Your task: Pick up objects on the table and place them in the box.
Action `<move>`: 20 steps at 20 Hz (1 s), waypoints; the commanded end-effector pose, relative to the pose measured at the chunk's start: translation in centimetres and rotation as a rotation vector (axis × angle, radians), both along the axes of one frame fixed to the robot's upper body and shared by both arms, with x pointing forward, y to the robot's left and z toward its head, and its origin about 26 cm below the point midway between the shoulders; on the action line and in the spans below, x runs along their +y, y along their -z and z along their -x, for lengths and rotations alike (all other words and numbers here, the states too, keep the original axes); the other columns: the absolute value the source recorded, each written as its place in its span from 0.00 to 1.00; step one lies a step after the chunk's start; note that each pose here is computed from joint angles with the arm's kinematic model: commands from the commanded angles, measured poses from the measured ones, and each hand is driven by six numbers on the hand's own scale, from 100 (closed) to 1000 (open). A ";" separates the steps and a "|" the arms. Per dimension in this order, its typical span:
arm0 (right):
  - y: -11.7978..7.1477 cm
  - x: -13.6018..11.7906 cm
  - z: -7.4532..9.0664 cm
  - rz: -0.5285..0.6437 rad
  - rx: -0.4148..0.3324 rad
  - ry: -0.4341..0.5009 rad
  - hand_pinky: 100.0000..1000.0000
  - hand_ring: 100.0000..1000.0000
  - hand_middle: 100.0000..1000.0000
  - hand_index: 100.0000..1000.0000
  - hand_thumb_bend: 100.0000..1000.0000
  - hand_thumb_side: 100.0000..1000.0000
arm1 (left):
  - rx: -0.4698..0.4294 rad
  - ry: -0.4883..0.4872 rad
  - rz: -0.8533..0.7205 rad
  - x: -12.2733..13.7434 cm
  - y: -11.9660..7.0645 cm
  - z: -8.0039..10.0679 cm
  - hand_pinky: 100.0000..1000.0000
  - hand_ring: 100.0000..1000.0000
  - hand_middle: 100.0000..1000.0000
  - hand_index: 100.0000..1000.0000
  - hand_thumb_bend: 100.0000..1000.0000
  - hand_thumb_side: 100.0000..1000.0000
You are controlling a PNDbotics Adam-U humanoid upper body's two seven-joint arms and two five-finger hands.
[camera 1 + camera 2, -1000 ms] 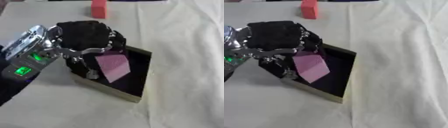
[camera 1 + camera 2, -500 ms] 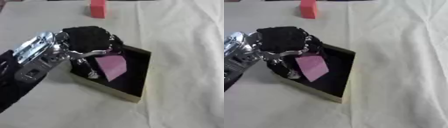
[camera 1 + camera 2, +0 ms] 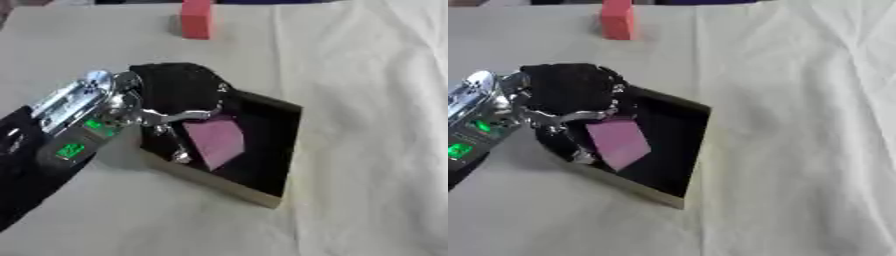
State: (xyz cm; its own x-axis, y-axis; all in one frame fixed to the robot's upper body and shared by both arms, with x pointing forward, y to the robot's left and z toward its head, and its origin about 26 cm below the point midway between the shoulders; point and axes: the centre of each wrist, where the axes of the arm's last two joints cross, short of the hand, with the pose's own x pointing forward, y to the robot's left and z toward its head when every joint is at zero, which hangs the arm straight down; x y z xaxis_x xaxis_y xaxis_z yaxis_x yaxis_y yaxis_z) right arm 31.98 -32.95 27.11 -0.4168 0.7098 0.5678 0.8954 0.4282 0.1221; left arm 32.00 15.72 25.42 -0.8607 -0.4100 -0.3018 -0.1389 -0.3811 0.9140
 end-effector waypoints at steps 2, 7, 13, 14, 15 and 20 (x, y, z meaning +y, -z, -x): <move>-0.9 -0.4 0.3 0.012 -0.028 0.014 0.79 0.77 0.63 0.69 0.00 0.61 | -0.041 -0.001 -0.013 0.1 -1.0 0.4 0.79 0.81 0.86 0.95 0.66 0.01; -0.9 -0.4 0.4 0.009 -0.027 0.015 0.79 0.77 0.62 0.69 0.00 0.61 | -0.081 -0.018 0.001 0.2 -1.5 0.8 0.81 0.83 0.86 0.94 0.67 0.06; -0.8 -0.4 0.4 0.009 -0.026 0.017 0.79 0.77 0.62 0.69 0.00 0.61 | -0.130 -0.020 0.085 0.4 -2.4 1.4 0.79 0.82 0.84 0.93 0.54 0.06; -0.7 -0.4 0.4 0.010 -0.026 0.018 0.79 0.77 0.62 0.69 0.00 0.61 | -0.139 -0.019 0.107 0.5 -2.6 1.6 0.79 0.81 0.84 0.92 0.53 0.06; -0.7 -0.4 0.4 0.010 -0.026 0.019 0.79 0.77 0.62 0.69 0.00 0.61 | -0.152 -0.016 0.134 0.6 -3.0 1.9 0.78 0.81 0.83 0.92 0.51 0.06; -0.6 -0.3 0.5 0.013 -0.026 0.021 0.79 0.77 0.62 0.69 0.00 0.61 | -0.224 -0.003 0.272 1.3 -5.3 2.2 0.78 0.81 0.83 0.92 0.49 0.14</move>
